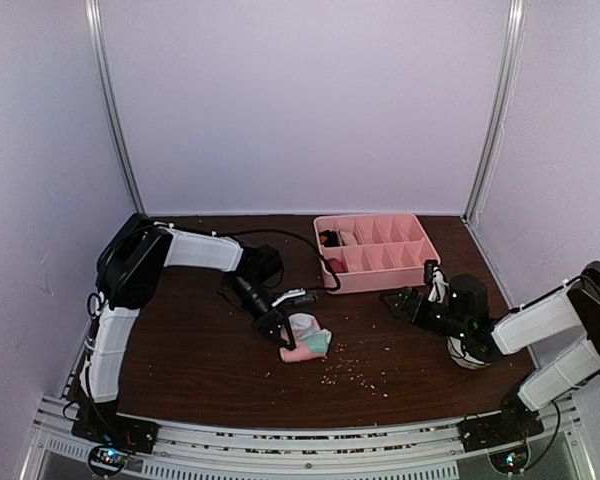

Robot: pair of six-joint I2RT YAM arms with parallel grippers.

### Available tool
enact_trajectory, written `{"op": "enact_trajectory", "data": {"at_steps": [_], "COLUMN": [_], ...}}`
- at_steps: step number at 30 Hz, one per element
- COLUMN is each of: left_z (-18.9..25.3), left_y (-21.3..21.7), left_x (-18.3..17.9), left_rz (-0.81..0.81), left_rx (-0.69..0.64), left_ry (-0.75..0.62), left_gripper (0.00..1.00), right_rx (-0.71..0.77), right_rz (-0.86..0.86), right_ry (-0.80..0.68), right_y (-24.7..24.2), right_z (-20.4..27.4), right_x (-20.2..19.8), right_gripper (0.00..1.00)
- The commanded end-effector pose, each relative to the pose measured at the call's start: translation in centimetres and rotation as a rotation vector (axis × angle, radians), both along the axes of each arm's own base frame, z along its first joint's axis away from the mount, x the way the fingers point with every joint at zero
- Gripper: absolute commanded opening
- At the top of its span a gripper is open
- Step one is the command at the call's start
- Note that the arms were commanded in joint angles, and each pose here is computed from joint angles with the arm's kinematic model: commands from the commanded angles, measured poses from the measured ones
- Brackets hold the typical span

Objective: Roll the socks
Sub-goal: Roll the sock at the center of the board.

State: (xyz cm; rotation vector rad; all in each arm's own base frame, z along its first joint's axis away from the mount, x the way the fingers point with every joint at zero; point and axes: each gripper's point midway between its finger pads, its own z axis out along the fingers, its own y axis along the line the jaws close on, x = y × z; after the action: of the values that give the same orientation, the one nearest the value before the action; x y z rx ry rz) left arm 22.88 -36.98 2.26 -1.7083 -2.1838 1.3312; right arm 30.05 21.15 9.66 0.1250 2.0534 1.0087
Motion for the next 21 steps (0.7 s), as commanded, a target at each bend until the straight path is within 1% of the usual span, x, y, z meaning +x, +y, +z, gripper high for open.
{"op": "enact_trajectory", "data": {"at_steps": [1, 2, 4, 5, 7, 10, 14, 19, 21], "left_z": [-6.1, -6.1, -6.1, -6.1, -6.1, -6.2, -6.0, -6.0, -5.9], "left_y": [4.2, 4.2, 4.2, 4.2, 4.2, 4.3, 4.3, 4.2, 4.2], "left_x": [-1.7, -1.6, -1.6, -1.6, -1.5, -1.4, -1.3, -1.2, -1.1], "left_rz": [-0.011, -0.011, -0.011, -0.011, -0.014, -0.014, -0.013, -0.014, -0.015], "left_rx": [0.256, 0.256, 0.258, 0.258, 0.26, 0.263, 0.262, 0.263, 0.262], "left_ry": [0.051, 0.049, 0.05, 0.049, 0.043, 0.036, 0.03, 0.025, 0.021], "left_gripper": [0.0, 0.0, 0.0, 0.0, 0.0, 0.0, 0.0, 0.0, 0.0], "right_rx": [0.046, -0.046, -0.254, -0.33, -0.415, -0.4, -0.343, -0.312, -0.305], "right_rz": [0.21, 0.28, 0.37, 0.401, 0.46, 0.588, 0.697, 0.785, 0.8], "right_ry": [-0.099, -0.139, -0.215, -0.265, -0.3, -0.306, -0.294, -0.265, -0.248], "right_y": [4.5, 6.1, 7.9, 8.8, 10.0, 12.3, 15.1, 17.1, 17.5], "right_z": [2.2, 1.8, 0.8, 0.9, 0.1, -1.5, -2.3, -3.2, -3.6], "right_x": [-1.4, -2.7, -4.5, -4.8, -5.1, -5.8, -6.0, -6.3, -6.5], "right_gripper": [0.99, 0.99, 0.99, 1.0, 0.99, 0.92, 0.84, 0.74, 0.69]}}
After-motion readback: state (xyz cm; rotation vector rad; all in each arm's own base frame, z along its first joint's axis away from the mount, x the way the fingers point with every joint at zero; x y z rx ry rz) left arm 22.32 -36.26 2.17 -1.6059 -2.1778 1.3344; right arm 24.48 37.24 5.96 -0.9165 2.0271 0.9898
